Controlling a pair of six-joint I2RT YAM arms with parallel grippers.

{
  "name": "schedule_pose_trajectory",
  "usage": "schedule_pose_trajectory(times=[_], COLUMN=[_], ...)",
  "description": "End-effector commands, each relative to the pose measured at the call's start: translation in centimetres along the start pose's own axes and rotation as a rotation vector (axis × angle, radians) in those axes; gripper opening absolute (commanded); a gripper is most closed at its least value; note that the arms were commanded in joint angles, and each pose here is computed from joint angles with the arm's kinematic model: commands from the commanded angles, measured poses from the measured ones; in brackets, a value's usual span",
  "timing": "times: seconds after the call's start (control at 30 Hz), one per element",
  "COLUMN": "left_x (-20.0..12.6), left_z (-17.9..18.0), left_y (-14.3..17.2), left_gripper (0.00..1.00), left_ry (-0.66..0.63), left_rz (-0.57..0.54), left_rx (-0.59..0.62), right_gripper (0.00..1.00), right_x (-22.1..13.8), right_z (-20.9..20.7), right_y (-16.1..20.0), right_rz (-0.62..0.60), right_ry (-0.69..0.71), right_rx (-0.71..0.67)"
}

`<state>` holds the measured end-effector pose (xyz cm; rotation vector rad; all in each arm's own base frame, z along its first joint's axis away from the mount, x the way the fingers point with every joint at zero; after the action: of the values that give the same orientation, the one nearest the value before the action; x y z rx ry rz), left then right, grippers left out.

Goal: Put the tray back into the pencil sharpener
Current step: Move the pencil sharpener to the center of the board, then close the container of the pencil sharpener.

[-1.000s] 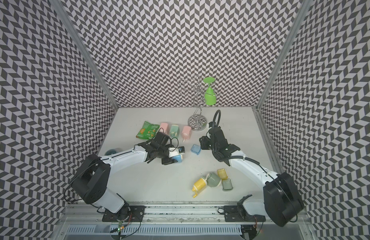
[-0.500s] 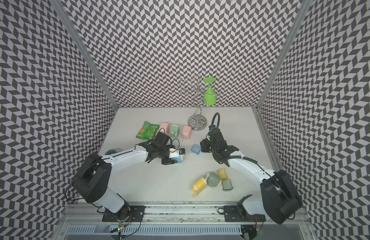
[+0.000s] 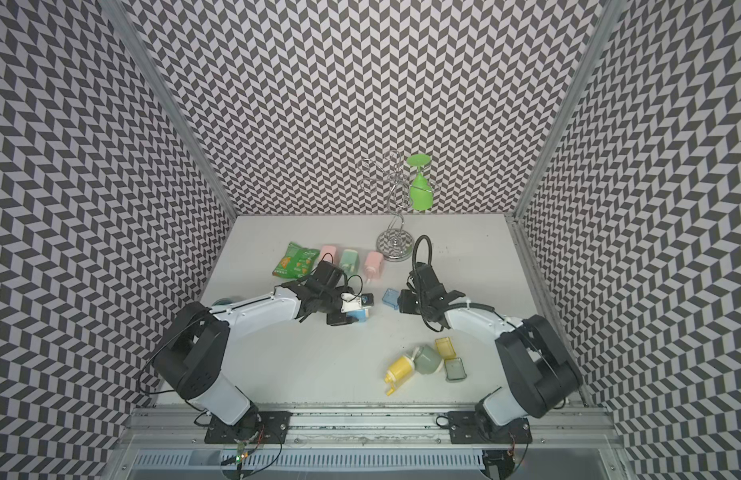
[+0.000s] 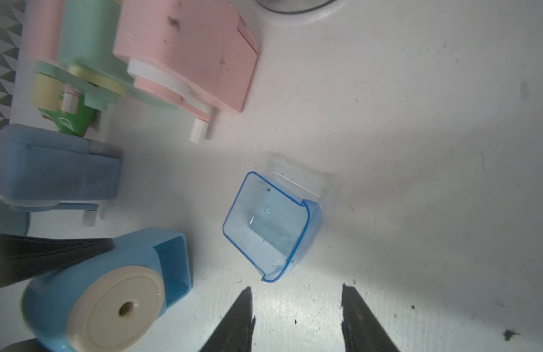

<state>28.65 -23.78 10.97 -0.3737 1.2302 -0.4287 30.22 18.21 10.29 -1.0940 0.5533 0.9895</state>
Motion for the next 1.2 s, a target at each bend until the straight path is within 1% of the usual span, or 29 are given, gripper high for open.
schedule_pose_trajectory(times=[0.0, 0.17, 0.27, 0.37, 0.43, 0.53, 0.9, 1.17], left_x=[0.3, -0.1, -0.5, -0.8, -1.0, -1.3, -1.5, -1.4], left_z=[-0.1, 0.2, 0.3, 0.5, 0.8, 1.1, 1.2, 1.1], left_y=[0.5, 0.4, 0.4, 0.5, 0.4, 0.3, 0.3, 0.3], left_gripper=[0.69, 0.75, 0.75, 0.74, 0.73, 0.7, 0.62, 0.6], left_ry=[0.017, 0.0, -0.016, -0.036, -0.054, -0.073, -0.075, -0.069], left_rz=[0.021, 0.012, 0.006, 0.004, 0.002, -0.003, -0.009, -0.011], left_rx=[-0.012, -0.016, -0.016, -0.016, -0.018, -0.017, -0.006, -0.003], right_gripper=[0.49, 0.49, 0.49, 0.45, 0.42, 0.36, 0.25, 0.23], right_x=[0.5, 1.9, 2.4, 3.0, 3.5, 4.0, 4.5, 4.4], right_z=[1.1, 1.8, 1.8, 1.2, 0.9, 0.9, 1.6, 3.2], right_y=[-1.5, -1.9, -2.1, -2.1, -2.1, -2.2, -1.5, -0.8], right_rz=[-0.025, -0.01, -0.008, -0.007, -0.001, 0.003, 0.025, 0.044], right_ry=[-0.03, -0.048, -0.03, 0.023, 0.053, 0.058, 0.093, 0.067], right_rx=[0.011, 0.004, 0.005, 0.016, 0.015, 0.009, -0.062, -0.116])
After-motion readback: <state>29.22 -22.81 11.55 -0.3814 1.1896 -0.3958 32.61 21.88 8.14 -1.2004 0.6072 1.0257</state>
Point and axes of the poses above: each gripper's point midway between its finger pads, its own x axis out along the fingers, its own z axis along the line the jaws close on, y = z × x, the point moved 5 cm from there along -x, back along the fingers
